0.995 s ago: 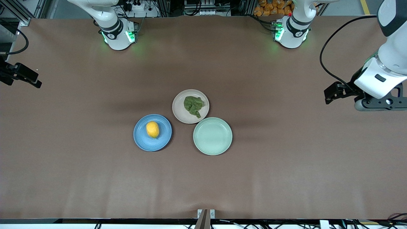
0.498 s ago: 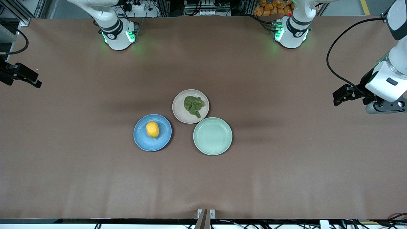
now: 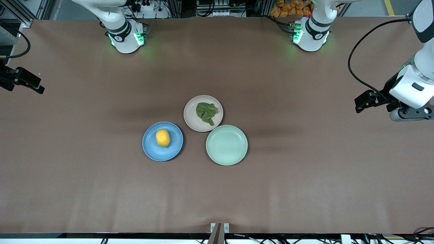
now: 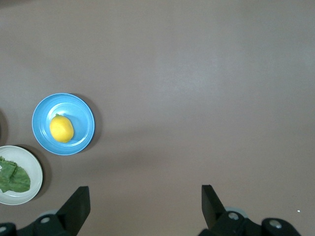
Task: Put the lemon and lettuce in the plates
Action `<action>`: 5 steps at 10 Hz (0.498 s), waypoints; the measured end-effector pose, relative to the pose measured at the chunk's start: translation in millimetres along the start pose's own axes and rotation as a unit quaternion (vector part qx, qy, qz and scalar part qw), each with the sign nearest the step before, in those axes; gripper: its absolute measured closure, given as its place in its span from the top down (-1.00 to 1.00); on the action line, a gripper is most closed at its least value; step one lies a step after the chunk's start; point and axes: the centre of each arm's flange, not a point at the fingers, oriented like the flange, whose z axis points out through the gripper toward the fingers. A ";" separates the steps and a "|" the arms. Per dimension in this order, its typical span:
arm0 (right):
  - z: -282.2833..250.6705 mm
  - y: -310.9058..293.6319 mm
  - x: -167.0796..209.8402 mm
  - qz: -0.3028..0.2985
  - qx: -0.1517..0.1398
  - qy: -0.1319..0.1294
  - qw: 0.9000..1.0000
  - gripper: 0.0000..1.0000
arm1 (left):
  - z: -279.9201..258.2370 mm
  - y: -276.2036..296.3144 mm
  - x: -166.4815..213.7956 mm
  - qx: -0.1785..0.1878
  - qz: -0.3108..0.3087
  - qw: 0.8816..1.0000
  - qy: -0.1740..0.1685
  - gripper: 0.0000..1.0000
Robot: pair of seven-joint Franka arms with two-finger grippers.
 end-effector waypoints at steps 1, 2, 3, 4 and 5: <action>0.0 0.0 0.0 0.000 0.000 0.000 1.000 1.00 | 0.0 0.0 0.0 0.000 0.000 1.000 0.000 1.00; 0.0 0.0 0.0 0.000 0.000 0.000 1.000 1.00 | 0.0 0.0 0.0 0.000 0.000 1.000 0.000 1.00; 0.0 0.4 0.0 0.000 0.000 0.000 1.000 1.00 | 0.0 0.0 0.0 0.000 0.000 1.000 0.000 1.00; 0.2 2.0 0.1 0.002 0.000 -0.001 1.000 1.00 | 0.0 0.0 0.0 0.000 0.000 1.000 0.000 1.00; 0.5 5.1 0.3 0.005 0.000 -0.001 1.000 1.00 | 0.0 0.3 0.0 0.000 0.000 1.000 0.000 1.00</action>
